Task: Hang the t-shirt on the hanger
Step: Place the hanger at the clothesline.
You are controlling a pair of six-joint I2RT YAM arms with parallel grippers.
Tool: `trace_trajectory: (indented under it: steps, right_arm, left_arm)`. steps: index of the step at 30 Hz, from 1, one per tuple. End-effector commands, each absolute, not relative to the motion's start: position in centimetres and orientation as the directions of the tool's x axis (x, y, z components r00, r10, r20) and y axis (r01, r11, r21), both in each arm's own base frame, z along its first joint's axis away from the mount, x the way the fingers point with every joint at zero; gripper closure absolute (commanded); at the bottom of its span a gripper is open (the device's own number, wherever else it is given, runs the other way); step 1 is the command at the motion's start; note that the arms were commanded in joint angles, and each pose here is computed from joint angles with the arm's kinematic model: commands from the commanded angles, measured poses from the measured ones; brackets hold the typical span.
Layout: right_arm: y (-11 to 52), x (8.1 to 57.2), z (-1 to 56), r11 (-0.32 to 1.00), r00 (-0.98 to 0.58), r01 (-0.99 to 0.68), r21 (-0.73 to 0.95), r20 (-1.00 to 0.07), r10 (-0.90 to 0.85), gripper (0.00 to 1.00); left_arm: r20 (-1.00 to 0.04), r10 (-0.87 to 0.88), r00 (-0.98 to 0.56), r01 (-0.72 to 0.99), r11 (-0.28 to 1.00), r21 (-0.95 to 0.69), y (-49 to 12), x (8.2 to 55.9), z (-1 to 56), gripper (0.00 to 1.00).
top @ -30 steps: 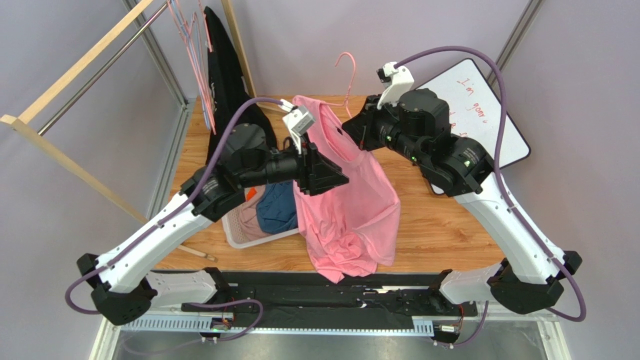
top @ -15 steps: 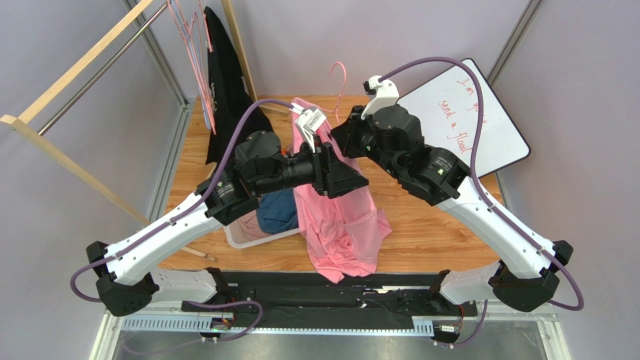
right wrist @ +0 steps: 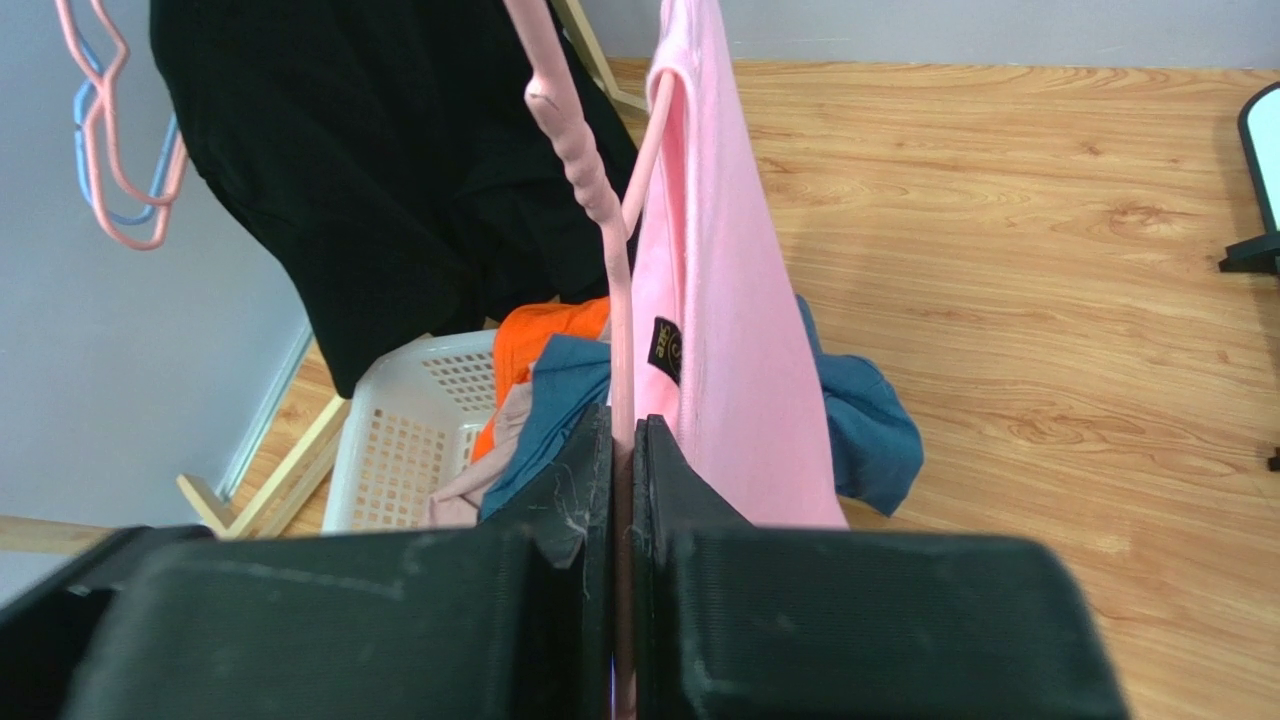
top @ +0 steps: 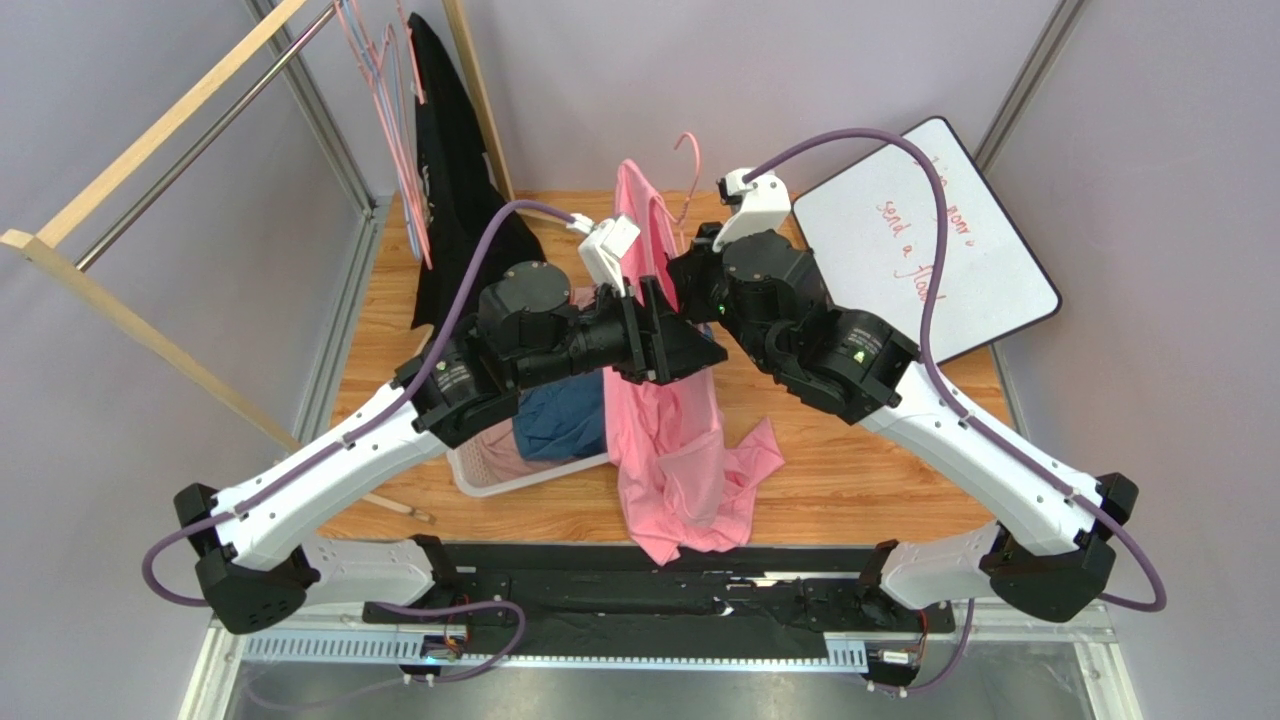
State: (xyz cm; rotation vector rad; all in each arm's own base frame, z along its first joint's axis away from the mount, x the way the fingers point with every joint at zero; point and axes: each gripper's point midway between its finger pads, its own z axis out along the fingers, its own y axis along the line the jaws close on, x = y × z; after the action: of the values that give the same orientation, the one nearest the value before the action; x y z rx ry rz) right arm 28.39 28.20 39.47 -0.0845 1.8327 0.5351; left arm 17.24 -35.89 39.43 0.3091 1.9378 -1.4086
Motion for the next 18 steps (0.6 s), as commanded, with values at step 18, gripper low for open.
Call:
trace_trajectory:
  steps: [18]
  right_arm:
    - [28.1, 27.8, 44.6, 0.816, -0.259, -0.339, 0.469, -0.88, 0.399, 1.0]
  left_arm:
    - [-0.762, -0.303, -0.572, 0.66, 0.381, -0.647, -34.8, 20.4, 39.7, 0.42]
